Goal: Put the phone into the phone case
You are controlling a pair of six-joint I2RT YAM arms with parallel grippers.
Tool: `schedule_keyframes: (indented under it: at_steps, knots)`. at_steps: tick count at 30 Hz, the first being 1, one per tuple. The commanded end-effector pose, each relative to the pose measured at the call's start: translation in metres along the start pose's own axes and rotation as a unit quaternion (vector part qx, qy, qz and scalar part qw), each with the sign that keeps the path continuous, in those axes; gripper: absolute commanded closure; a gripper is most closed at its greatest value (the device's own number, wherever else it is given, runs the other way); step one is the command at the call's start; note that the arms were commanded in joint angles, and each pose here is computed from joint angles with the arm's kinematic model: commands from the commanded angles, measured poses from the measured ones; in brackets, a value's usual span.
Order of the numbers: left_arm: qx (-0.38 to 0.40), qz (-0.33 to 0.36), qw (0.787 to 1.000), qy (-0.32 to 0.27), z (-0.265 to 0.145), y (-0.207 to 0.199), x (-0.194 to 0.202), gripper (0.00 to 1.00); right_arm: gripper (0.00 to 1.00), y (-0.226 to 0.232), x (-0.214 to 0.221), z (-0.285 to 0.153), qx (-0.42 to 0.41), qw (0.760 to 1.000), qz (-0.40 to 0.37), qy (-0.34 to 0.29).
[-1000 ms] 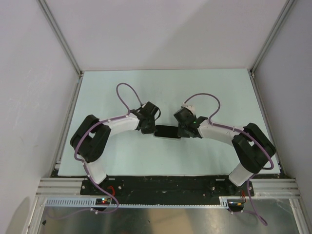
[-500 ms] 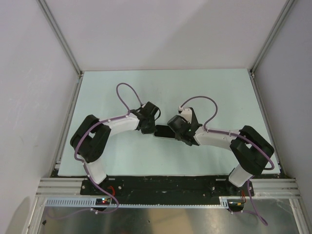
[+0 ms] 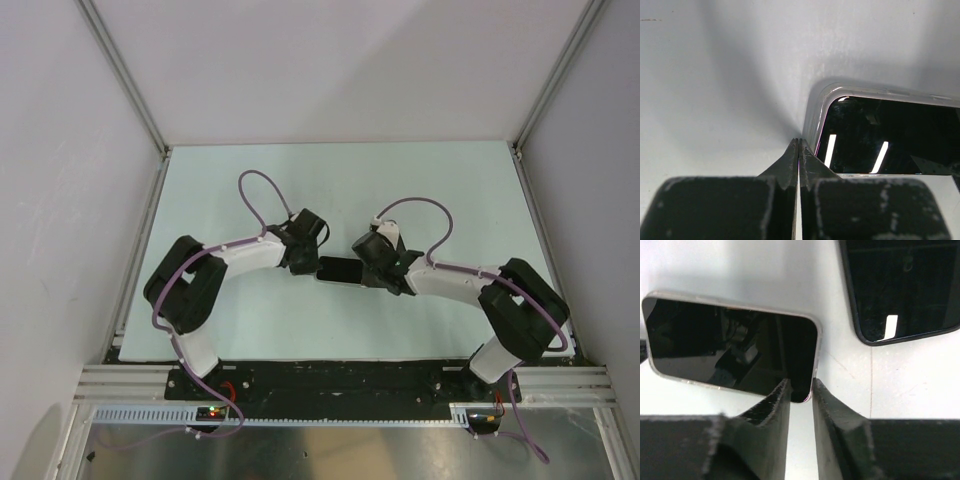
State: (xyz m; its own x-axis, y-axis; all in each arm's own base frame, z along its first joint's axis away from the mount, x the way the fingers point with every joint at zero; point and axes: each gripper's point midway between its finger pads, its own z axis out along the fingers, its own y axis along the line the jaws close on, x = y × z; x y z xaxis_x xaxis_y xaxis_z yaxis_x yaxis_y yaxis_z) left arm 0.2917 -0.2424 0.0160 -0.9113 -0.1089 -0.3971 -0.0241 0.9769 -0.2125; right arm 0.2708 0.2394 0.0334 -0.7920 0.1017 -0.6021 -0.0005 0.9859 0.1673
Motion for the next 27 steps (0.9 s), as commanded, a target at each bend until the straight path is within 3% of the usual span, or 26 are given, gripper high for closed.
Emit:
schedule_keyframes:
  at_steps: [1, 10, 18, 27]
  knots:
    - [0.061, -0.002, 0.998, 0.004, -0.012, -0.031, 0.009, 1.00, 0.68, 0.041, 0.046, -0.020, -0.122, 0.985, -0.001, 0.125]
    - [0.055, -0.025, 0.998, -0.027, -0.030, -0.015, -0.001, 1.00, 0.67, 0.022, -0.008, -0.026, -0.132, 0.988, 0.020, 0.077]
    - [0.046, -0.048, 0.997, -0.035, -0.044, 0.012, 0.010, 1.00, 0.69, 0.039, -0.056, -0.014, -0.158, 0.986, -0.027, 0.036]
    - [0.054, -0.046, 0.997, -0.022, -0.046, 0.009, 0.026, 1.00, 0.69, 0.013, -0.068, -0.002, -0.084, 0.996, -0.026, 0.020]
